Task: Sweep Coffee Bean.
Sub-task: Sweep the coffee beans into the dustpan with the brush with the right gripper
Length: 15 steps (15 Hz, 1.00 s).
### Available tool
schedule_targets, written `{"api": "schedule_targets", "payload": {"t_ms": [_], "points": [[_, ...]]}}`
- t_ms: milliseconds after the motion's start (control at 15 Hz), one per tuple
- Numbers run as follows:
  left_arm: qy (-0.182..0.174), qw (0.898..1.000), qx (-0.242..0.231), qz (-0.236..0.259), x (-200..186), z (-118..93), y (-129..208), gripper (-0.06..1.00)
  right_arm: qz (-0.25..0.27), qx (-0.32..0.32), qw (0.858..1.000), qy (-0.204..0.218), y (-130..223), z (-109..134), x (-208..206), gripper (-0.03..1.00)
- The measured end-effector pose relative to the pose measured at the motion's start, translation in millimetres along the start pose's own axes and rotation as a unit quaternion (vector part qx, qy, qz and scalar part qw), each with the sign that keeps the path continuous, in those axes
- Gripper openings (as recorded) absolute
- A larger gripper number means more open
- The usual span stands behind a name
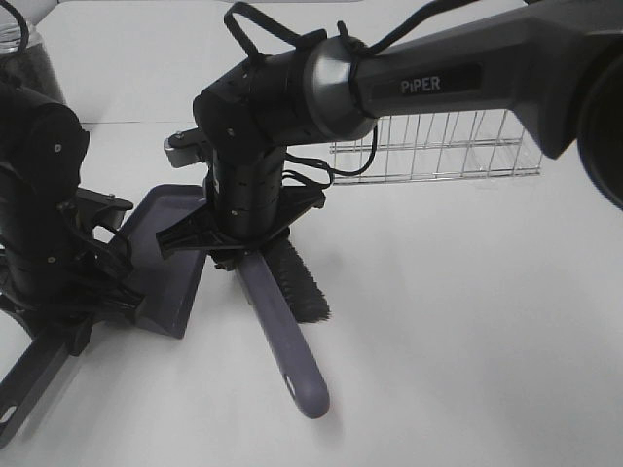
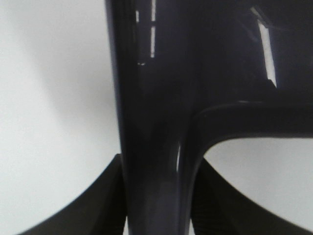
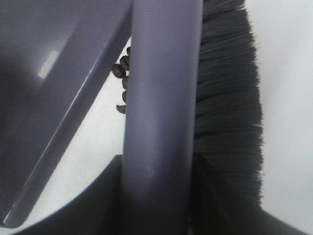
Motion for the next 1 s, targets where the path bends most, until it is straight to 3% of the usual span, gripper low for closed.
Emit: {"api": "schedule_targets", "payload": {"t_ms": [667, 1000], "points": [[0.015, 1.0, -0.009, 0.005, 1, -4, 1, 0.31, 0.017, 0.039, 0.995, -0.093, 0, 23, 1, 0.37], [0.019, 1.0, -0.013, 0.006, 1, -5, 1, 0.31, 0.042, 0.085, 0.975, -0.199, -15, 15, -1, 0.37]]}}
Point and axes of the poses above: a point on each arm's last joint axis where the gripper is mounted, x pointing out along that axis toward the gripper, z along the wrist's bending axis when the last joint is at zero, y = z × x, the point moved 4 cm from there along x, pointing out along that axis toward the gripper, and after that the axes turned 11 degrees about x, right-handed, at the moved point
